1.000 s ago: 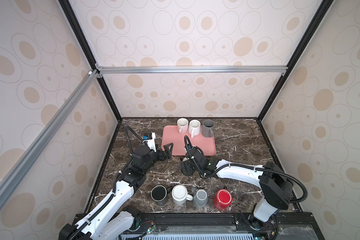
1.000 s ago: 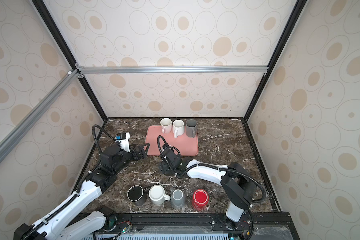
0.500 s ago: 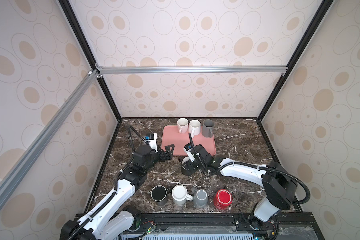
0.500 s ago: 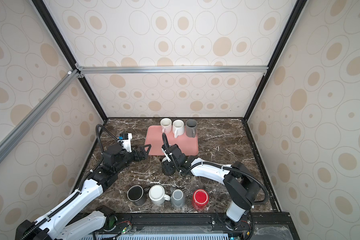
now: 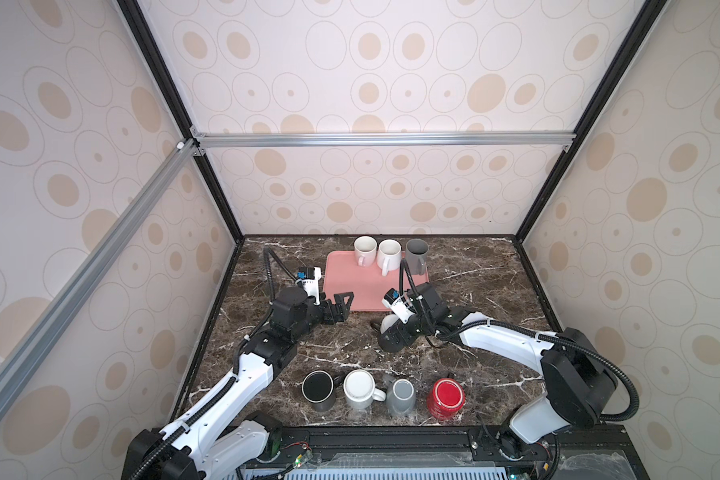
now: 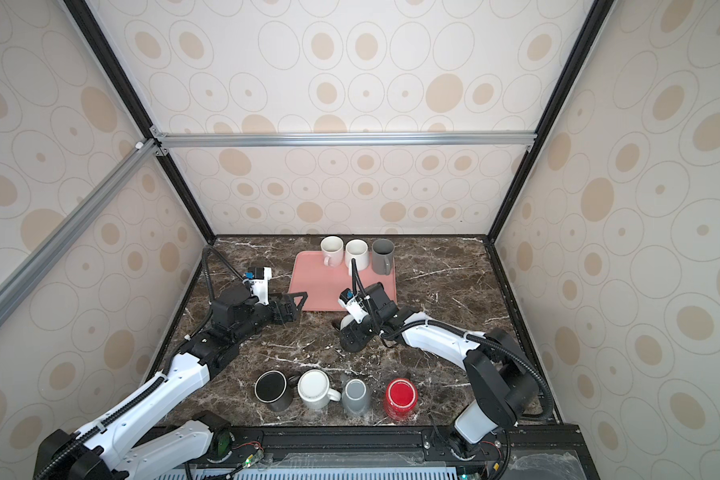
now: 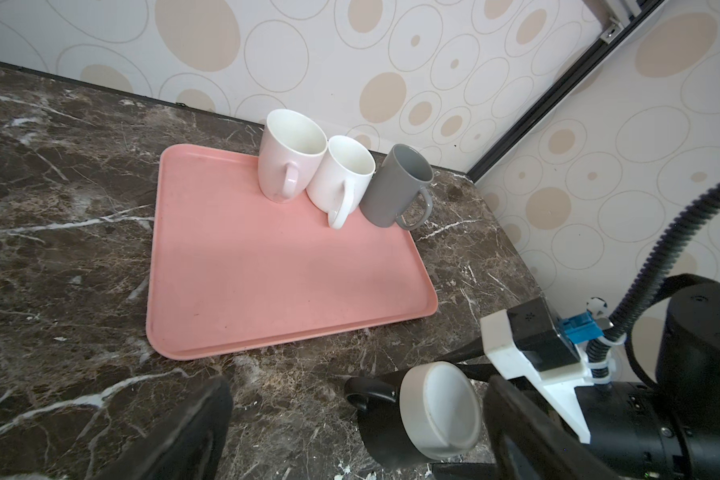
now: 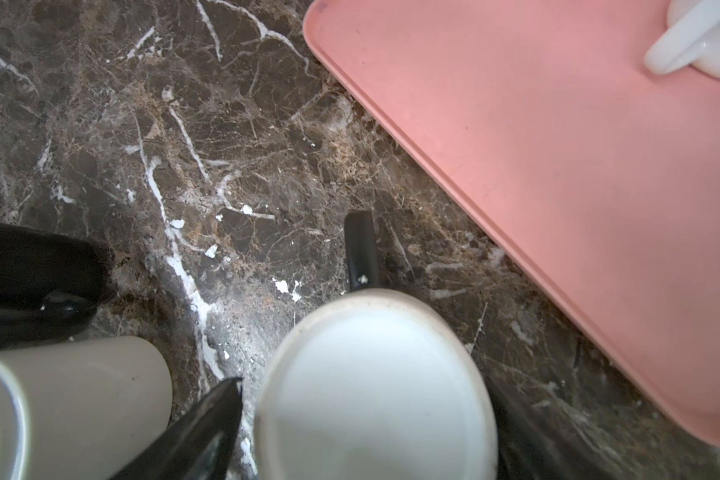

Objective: Turn the mug right side up
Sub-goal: 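Lift the black mug with the right gripper toward the left gripper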

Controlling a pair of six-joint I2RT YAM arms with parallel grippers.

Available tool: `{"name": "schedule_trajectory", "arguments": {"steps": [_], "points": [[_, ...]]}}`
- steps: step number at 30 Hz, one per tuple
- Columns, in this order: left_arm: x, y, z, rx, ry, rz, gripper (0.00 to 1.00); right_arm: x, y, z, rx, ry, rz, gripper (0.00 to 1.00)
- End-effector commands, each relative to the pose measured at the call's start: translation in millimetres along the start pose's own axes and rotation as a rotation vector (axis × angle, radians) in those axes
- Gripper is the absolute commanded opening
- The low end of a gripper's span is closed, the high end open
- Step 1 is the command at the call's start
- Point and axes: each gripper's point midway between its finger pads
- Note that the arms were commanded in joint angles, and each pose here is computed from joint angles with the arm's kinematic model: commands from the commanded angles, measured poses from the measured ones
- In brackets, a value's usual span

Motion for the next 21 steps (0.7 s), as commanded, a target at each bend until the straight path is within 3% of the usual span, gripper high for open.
{"name": "schedule_trajectory", "arguments": {"steps": [1,6,13,21], "points": [[-0.2,-8.9,-14.4,0.045,0.027,0.001,0.94,-4.2,11.3,-6.7,0.059,0.058,0.008,0.91],[10.8,9.5,-21.7,0.099,0.04,0.063,0.94,-12.6,30.3,-23.7,0.151,0.177,0.017,0.91],[44.5,70.2,-49.3,0.217,0.093,0.228,0.92,-24.3,49.5,-42.8,0.284,0.28,0.021,0.92],[74.5,84.9,-57.1,0.315,0.115,0.202,0.92,-38.4,50.3,-46.0,0.346,0.261,-0.032,0.92]]}}
Point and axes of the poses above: each gripper's point midway between its finger pads, its own x axis out along the fingers, its own z axis along the line the jaws close on, y = z × x, and after that the axes turned 5 degrees about -x, right-handed
